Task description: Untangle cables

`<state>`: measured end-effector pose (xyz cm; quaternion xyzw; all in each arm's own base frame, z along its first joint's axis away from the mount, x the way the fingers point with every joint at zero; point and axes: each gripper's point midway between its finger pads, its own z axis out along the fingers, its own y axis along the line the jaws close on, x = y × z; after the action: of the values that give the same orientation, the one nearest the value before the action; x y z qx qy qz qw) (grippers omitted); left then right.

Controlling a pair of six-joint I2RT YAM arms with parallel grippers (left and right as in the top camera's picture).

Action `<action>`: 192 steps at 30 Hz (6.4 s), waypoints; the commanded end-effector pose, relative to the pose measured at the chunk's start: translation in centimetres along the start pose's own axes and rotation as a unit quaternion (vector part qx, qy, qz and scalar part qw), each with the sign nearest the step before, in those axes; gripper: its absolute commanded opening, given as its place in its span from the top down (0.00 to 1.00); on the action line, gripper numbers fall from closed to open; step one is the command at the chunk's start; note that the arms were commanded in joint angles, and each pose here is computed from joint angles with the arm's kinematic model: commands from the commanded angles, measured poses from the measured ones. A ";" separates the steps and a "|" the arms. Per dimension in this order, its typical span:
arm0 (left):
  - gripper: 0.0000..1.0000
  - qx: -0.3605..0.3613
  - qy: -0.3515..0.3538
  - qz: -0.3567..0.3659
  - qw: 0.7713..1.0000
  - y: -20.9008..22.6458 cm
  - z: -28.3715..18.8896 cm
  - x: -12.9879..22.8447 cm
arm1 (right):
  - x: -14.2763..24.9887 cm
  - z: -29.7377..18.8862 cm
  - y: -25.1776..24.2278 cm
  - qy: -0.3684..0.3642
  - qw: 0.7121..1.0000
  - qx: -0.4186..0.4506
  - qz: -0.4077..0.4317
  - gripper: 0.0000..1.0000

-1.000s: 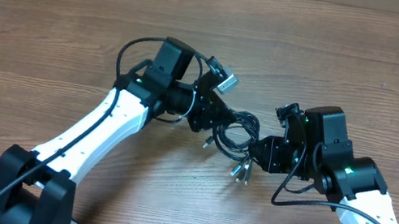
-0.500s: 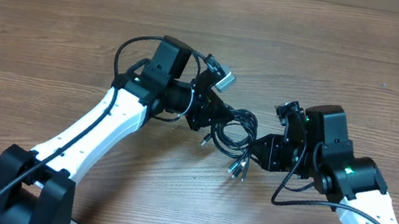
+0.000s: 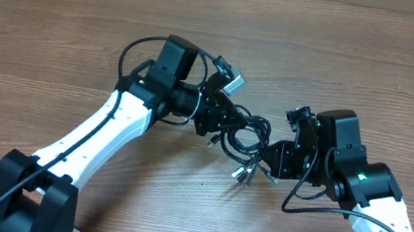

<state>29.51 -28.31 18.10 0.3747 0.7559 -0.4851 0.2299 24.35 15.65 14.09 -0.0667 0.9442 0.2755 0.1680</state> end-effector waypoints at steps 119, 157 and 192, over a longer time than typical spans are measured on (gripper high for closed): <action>0.96 -0.252 0.112 -0.104 0.956 5.8 -0.9 5.5 | -1.0 1.1 -0.2 -0.034 0.995 0.085 -0.031 0.88; 0.67 -0.493 0.121 -0.073 0.858 10.6 -7.0 4.3 | -0.8 1.0 -0.6 -0.030 0.994 0.097 -0.029 0.93; 0.28 -0.444 0.064 -0.062 0.892 23.6 -13.0 5.6 | -0.7 1.0 -0.8 -0.028 0.994 0.101 -0.028 0.84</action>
<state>44.54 -7.92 6.91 0.1518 0.9414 -0.0777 0.2911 25.04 15.39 12.71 -0.0672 0.9616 0.1751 0.2005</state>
